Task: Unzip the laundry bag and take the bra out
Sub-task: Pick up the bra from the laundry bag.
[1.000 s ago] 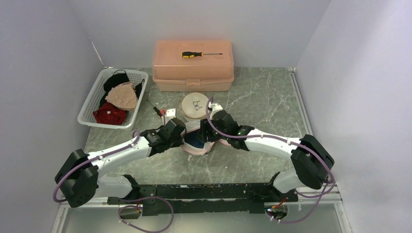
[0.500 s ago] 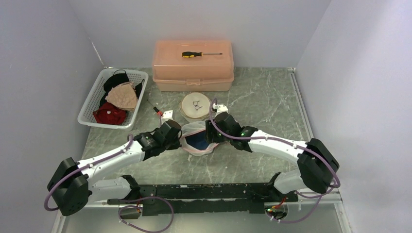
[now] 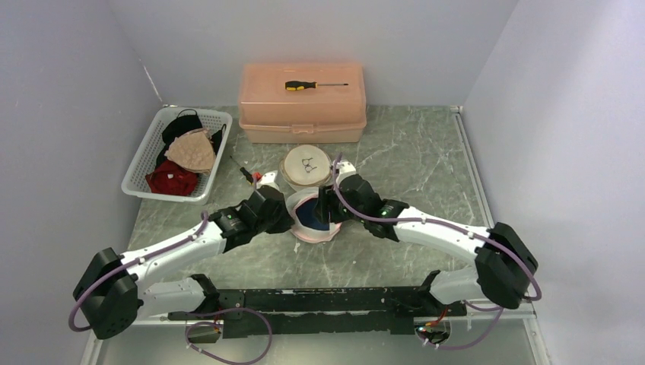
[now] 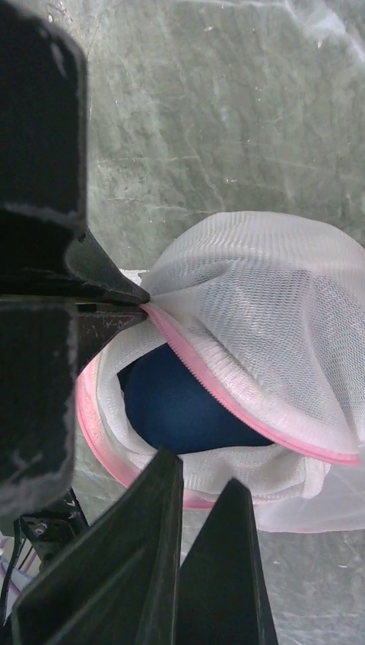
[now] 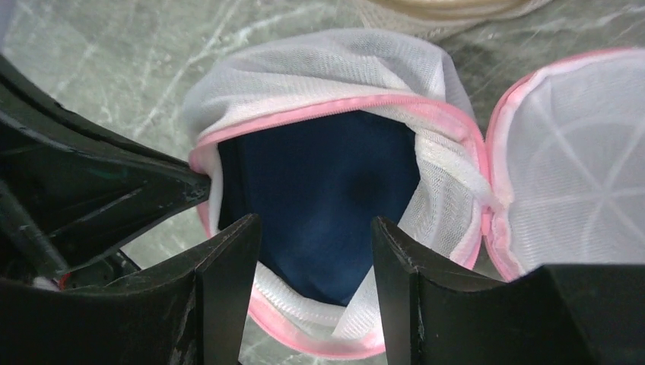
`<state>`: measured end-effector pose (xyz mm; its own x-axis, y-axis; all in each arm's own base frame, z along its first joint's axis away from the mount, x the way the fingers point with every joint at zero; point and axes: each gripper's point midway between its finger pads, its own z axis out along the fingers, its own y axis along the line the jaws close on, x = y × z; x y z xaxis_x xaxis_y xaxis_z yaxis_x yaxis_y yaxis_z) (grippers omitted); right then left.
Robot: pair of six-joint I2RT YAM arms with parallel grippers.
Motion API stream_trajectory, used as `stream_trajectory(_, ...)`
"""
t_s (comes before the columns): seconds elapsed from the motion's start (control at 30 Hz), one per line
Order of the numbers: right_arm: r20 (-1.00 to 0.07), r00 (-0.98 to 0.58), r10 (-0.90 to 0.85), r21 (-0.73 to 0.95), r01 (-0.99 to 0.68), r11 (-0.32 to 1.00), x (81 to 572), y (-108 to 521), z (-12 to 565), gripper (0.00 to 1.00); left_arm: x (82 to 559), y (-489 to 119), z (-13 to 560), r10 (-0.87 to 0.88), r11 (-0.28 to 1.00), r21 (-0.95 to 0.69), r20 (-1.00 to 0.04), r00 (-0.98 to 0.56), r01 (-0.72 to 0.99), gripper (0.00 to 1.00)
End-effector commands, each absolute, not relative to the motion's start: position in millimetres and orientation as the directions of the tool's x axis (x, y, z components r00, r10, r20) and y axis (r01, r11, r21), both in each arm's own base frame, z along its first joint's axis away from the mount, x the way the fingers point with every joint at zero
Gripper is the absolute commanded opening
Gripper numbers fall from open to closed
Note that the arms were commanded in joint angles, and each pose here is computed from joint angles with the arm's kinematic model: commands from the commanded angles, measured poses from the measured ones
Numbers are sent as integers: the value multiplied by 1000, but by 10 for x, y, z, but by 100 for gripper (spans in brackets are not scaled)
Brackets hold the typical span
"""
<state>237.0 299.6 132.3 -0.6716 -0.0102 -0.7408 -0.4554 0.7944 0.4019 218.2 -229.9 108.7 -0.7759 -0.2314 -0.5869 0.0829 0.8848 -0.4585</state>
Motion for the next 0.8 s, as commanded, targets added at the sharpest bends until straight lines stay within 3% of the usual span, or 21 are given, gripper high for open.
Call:
stream_trajectory(0.0,-719,-695,-10,441,-468,766,2399,3186,1288,58,2261,-2475,1250,-231,857,-499,-598,-768,131,3)
stream_trajectory(0.27,-679,-733,46,444,-361,820,2570,2995,922,58,2237,-2463,1179,-221,861,-492,-589,-777,128,3)
stream_trajectory(0.5,-692,-718,74,389,-285,876,2673,2820,891,65,2218,-2464,1120,-216,862,-491,-581,-784,127,3)
stream_trajectory(0.77,-651,-757,48,400,-288,870,2632,2887,734,67,2221,-2516,1065,-209,858,-497,-568,-796,129,3)
